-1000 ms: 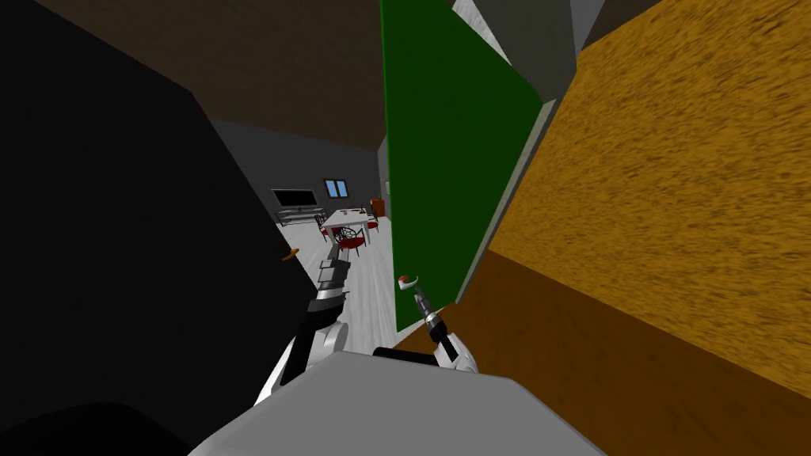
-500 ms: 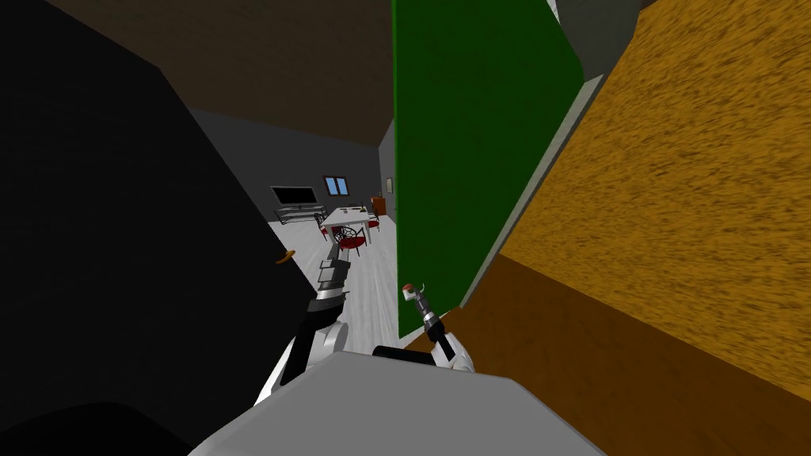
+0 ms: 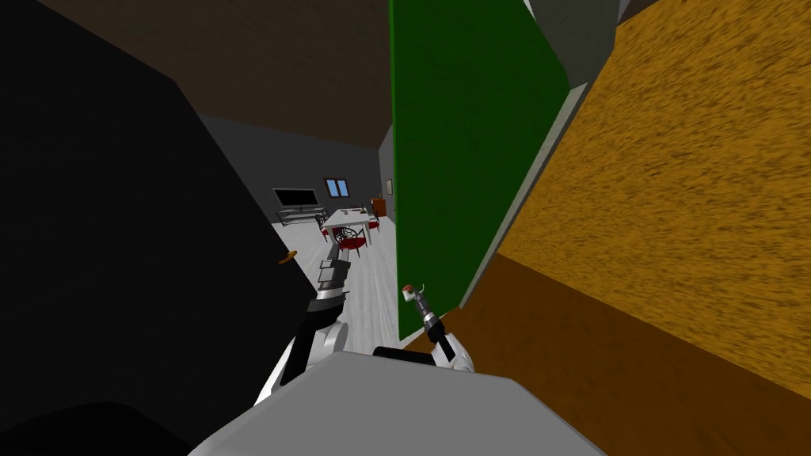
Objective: Push the door open
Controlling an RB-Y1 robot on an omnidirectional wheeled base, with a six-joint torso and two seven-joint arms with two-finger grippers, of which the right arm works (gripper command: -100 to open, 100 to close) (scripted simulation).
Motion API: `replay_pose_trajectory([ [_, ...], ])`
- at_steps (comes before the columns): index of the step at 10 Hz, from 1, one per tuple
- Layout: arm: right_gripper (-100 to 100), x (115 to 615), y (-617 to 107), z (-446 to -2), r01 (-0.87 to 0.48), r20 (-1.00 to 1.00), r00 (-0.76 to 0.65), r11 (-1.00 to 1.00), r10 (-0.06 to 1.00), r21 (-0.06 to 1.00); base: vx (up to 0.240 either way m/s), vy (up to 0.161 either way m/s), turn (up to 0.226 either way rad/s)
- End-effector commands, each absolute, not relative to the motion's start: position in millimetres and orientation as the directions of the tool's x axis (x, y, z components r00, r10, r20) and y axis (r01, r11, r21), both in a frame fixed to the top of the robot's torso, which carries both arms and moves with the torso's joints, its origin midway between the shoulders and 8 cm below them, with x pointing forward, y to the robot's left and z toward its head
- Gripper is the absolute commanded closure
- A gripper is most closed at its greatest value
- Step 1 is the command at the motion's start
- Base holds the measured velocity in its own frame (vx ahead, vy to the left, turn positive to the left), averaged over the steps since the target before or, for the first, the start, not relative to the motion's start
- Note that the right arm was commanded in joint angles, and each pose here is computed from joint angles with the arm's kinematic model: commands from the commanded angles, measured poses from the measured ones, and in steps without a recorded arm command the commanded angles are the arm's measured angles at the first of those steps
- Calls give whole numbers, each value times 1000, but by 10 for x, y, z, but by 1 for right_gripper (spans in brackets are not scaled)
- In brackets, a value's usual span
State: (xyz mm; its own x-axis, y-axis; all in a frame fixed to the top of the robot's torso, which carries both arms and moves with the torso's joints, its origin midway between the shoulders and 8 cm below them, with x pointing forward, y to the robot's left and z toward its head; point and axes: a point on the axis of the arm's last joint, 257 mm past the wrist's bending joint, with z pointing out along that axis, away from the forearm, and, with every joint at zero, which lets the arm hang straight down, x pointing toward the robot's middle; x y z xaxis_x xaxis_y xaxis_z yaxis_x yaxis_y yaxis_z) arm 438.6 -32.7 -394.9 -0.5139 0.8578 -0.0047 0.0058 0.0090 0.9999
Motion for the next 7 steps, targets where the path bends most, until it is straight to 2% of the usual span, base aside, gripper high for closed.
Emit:
replay_pose_trajectory([
  [1,100,4422,-440,-3960,5,-13,-497,18,868,1000,77,57,-24],
  [5,100,4489,-648,-3972,3,-26,-462,31,887,1000,116,98,-28],
  [7,100,4538,-799,-3975,1,-34,-433,39,901,999,160,149,-66],
])
